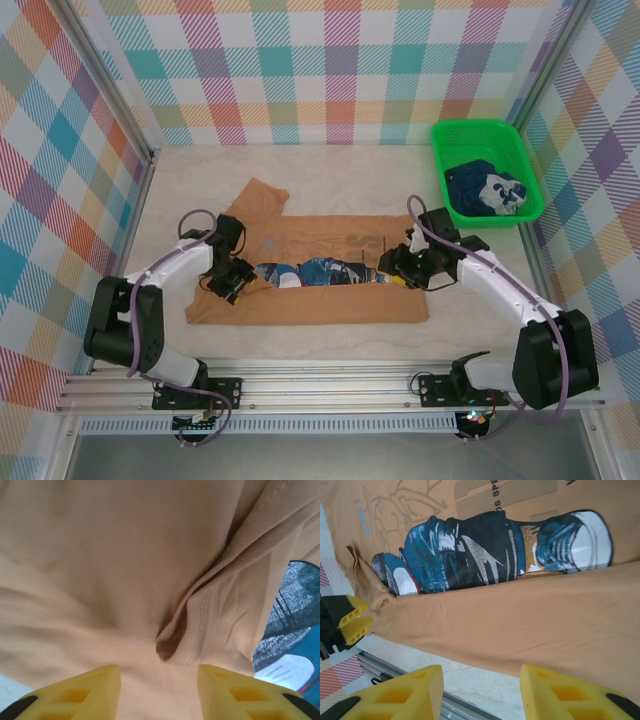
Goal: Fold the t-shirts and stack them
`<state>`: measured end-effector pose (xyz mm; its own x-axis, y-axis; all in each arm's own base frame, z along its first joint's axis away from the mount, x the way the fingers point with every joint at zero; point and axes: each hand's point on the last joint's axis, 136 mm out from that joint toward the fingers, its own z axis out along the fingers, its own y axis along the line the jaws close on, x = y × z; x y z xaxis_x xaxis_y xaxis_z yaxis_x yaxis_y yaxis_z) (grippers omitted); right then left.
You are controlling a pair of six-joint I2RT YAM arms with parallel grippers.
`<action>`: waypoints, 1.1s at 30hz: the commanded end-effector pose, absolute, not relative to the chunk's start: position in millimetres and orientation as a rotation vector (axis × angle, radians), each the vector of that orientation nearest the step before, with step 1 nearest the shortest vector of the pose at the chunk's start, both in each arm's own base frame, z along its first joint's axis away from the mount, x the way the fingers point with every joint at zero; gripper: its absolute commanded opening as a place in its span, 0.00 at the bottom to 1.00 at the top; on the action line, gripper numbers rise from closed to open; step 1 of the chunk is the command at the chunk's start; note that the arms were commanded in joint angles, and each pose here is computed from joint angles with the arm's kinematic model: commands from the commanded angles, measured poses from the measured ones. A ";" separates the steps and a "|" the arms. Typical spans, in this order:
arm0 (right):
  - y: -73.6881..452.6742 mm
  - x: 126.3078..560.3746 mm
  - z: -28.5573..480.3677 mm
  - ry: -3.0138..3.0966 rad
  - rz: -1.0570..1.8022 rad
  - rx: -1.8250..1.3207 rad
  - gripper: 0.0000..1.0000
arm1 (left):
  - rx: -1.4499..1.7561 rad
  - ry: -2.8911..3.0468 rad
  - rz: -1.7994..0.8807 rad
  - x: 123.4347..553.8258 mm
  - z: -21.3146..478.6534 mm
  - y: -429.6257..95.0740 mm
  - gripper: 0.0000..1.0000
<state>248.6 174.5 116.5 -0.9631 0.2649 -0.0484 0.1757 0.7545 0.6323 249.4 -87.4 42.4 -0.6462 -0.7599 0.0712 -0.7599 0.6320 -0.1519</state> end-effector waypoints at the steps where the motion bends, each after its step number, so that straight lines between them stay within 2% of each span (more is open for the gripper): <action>1: 184.3 257.8 134.0 2.751 1.061 0.280 0.43 | 1.269 -2.864 0.257 251.2 36.7 -88.7 0.39; 6: 183.6 255.4 130.4 2.764 1.060 0.293 0.41 | 1.256 -2.878 0.259 260.6 31.3 -90.9 0.27; 10: 182.1 254.9 130.1 2.764 1.049 0.301 0.38 | 1.229 -2.924 0.251 268.6 37.2 -91.5 0.08; 13: 180.6 254.4 129.3 2.765 1.037 0.307 0.36 | 1.171 -2.981 0.261 279.1 48.1 -97.4 0.00; 33: 171.4 239.9 116.2 2.813 0.988 0.370 0.29 | 0.544 -3.150 -0.018 336.4 55.6 -163.9 0.00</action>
<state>248.7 173.5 119.6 -0.9601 0.2710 -0.0686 0.1665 0.7516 0.6382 340.7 -164.6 55.4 -0.9142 -0.4007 -0.0615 -0.3967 0.9154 -0.0679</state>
